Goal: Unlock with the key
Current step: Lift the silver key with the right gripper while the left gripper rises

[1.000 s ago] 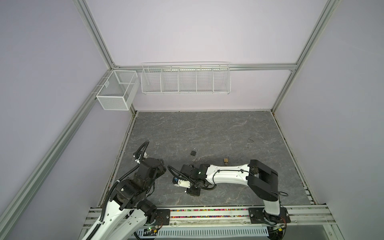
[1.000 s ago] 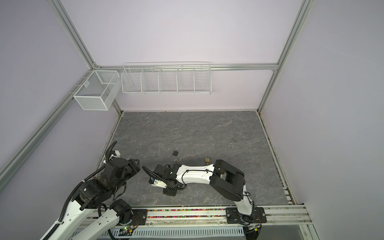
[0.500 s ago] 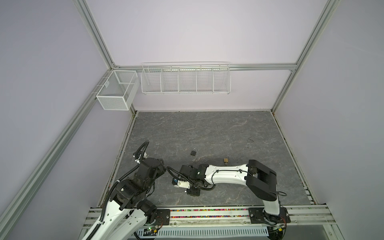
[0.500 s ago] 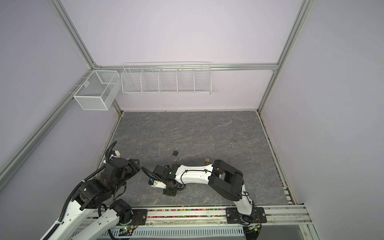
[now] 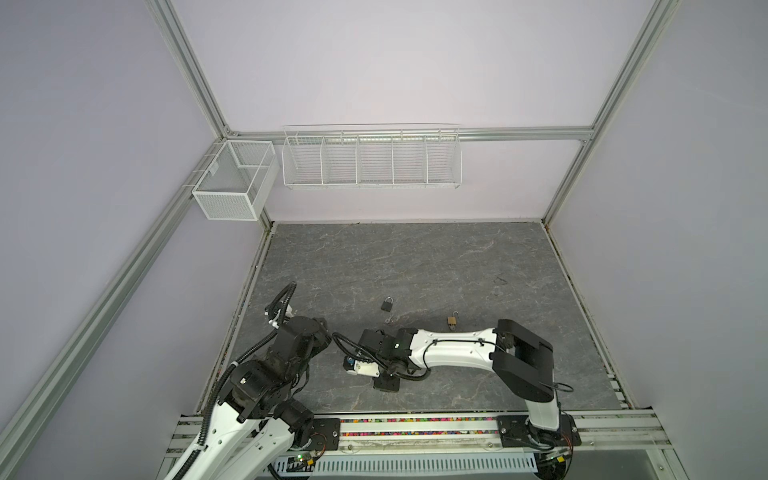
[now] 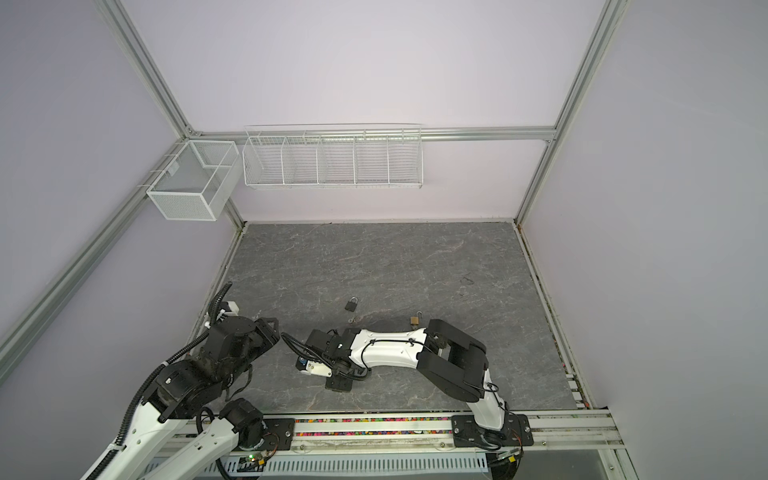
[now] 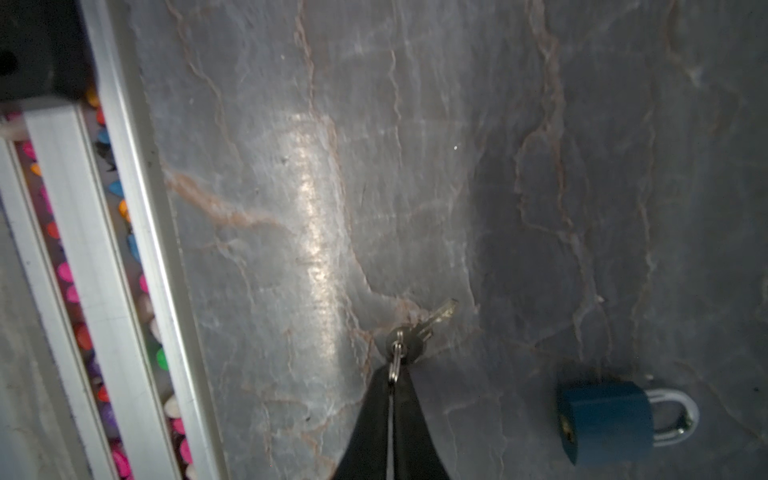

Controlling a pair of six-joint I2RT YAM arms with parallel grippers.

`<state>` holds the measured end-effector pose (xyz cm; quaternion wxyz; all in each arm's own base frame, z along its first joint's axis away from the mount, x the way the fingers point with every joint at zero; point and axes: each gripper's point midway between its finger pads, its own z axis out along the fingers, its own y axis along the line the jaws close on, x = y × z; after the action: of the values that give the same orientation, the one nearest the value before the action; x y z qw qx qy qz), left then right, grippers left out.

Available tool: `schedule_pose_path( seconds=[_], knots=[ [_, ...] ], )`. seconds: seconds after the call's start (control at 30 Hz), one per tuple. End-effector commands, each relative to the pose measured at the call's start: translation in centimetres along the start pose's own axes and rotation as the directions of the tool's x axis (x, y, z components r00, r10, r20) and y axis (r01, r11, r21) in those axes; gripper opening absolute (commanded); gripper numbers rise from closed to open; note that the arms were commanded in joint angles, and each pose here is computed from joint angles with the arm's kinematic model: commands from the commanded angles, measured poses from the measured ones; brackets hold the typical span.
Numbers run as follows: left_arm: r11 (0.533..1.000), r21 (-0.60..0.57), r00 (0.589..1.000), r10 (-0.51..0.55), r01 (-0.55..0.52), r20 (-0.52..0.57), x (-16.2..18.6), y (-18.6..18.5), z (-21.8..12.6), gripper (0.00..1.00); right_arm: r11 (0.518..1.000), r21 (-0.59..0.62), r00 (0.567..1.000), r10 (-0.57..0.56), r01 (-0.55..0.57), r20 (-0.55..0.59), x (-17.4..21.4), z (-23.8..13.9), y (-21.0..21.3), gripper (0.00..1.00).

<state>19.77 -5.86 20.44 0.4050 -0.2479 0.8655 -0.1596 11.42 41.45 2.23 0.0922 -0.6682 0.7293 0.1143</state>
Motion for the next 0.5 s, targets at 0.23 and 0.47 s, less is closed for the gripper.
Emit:
schedule_pose_path(
  seconds=[0.23, 0.47],
  knots=[
    [0.999, -0.016, 0.999, -0.03, 0.03, 0.029, -0.5, 0.8, -0.5, 0.61, 0.997, -0.019, 0.995, 0.08, -0.079, 0.057, -0.2, -1.0, 0.1, 0.07],
    [0.999, 0.008, 0.999, -0.04, 0.04, 0.035, -0.9, 0.1, -0.9, 0.61, 0.98, -0.06, 0.972, 0.196, -0.19, 0.132, -0.3, -2.4, -0.4, 0.07]
  ],
)
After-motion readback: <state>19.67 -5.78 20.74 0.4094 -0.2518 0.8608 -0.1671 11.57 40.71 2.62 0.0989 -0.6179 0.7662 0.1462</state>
